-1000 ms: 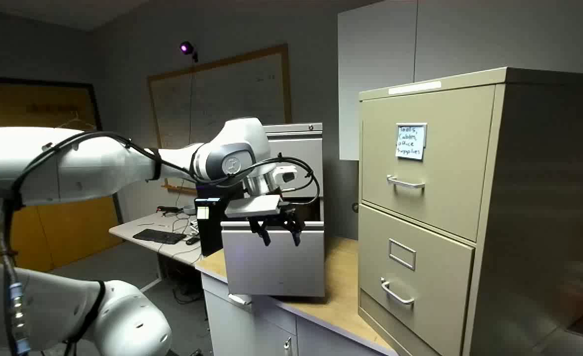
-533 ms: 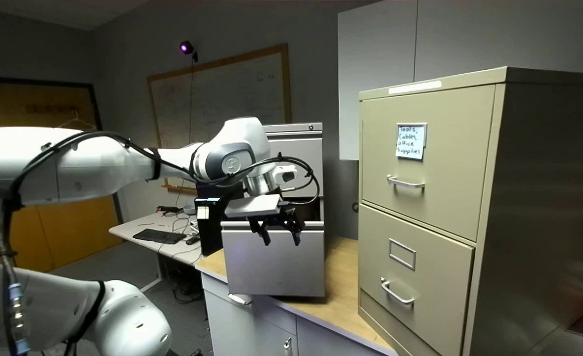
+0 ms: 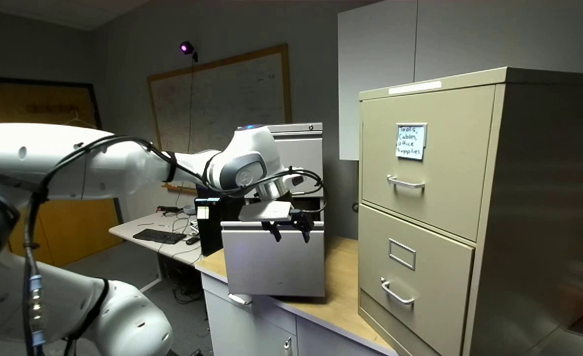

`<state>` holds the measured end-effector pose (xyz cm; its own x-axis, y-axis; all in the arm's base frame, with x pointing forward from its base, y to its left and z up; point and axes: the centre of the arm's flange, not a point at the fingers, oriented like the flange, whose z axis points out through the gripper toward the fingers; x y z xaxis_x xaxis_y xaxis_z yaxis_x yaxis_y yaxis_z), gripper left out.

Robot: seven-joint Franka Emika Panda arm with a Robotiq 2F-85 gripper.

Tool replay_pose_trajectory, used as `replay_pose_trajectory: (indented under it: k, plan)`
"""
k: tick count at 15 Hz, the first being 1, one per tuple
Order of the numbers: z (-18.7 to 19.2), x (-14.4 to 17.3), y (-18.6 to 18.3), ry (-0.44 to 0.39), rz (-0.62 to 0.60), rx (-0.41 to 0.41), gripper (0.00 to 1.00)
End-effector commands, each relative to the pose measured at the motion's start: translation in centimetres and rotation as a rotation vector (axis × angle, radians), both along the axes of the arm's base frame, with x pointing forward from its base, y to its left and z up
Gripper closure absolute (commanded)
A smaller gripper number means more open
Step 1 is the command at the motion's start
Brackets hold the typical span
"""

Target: Close the bottom drawer of the cabinet at the left

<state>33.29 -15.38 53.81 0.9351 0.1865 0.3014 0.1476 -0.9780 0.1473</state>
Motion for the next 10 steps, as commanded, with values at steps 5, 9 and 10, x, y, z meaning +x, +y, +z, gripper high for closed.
replay_pose_trajectory:
  k: [5, 9, 10]
  plan:
    - [-5.7, 7.3, -0.5, -0.090, -0.045, 0.145, 0.57]
    - [-7.0, 10.4, -0.4, -0.179, -0.100, 0.296, 0.87]
    - [-6.9, 11.3, -0.1, -0.203, -0.110, 0.337, 0.95]
